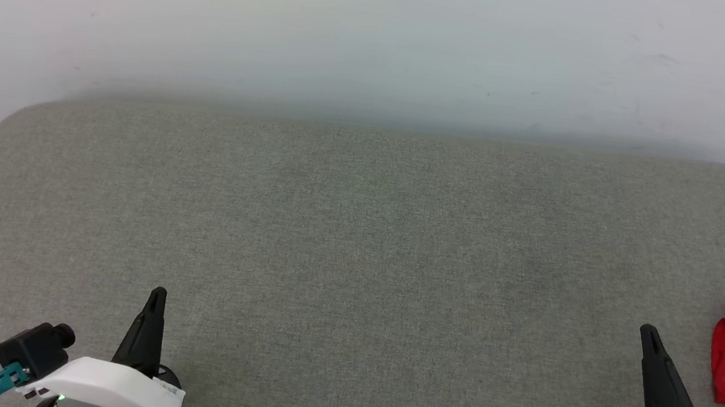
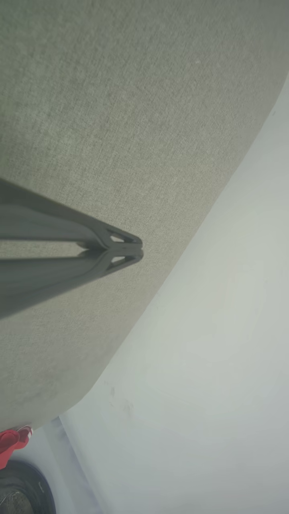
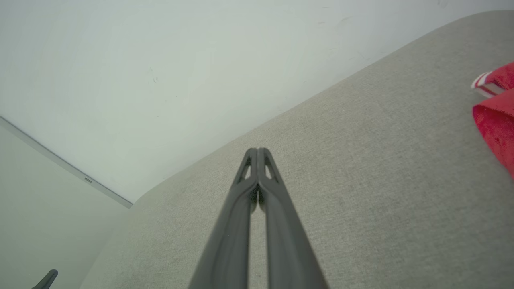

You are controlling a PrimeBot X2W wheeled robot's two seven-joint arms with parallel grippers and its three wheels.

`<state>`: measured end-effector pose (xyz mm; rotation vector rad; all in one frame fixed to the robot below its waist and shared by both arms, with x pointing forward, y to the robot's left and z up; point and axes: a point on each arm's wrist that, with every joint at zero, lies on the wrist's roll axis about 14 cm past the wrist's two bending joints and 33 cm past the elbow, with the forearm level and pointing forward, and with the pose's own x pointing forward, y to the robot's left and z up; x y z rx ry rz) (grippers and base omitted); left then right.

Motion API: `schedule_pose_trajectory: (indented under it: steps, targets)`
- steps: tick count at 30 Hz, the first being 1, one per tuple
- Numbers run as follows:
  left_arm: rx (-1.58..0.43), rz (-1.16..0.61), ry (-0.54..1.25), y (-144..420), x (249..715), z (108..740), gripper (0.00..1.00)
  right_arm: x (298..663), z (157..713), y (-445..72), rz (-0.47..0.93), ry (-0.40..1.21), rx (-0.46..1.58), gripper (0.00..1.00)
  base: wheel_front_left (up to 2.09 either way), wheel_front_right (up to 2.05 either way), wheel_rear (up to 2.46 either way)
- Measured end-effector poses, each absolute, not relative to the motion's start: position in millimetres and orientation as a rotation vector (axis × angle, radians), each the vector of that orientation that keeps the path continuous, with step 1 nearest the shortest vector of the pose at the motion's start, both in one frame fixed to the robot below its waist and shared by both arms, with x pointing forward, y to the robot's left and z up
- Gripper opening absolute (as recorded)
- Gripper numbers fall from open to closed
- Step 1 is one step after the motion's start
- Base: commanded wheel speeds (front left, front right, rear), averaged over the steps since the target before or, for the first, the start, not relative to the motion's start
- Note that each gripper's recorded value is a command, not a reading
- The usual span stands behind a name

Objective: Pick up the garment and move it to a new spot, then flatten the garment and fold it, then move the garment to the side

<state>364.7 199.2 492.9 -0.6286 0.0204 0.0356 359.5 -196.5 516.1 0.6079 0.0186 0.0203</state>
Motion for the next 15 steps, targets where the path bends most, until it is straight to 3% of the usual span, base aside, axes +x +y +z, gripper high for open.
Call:
schedule_pose_trajectory:
  steps: [15]
  targets:
    - [-0.834,0.051,0.034,201.1,369.7,491.9,0.0,365.9,513.1,-196.4,0.017,0.02,0.821,0.0,0.0,0.0,0.0]
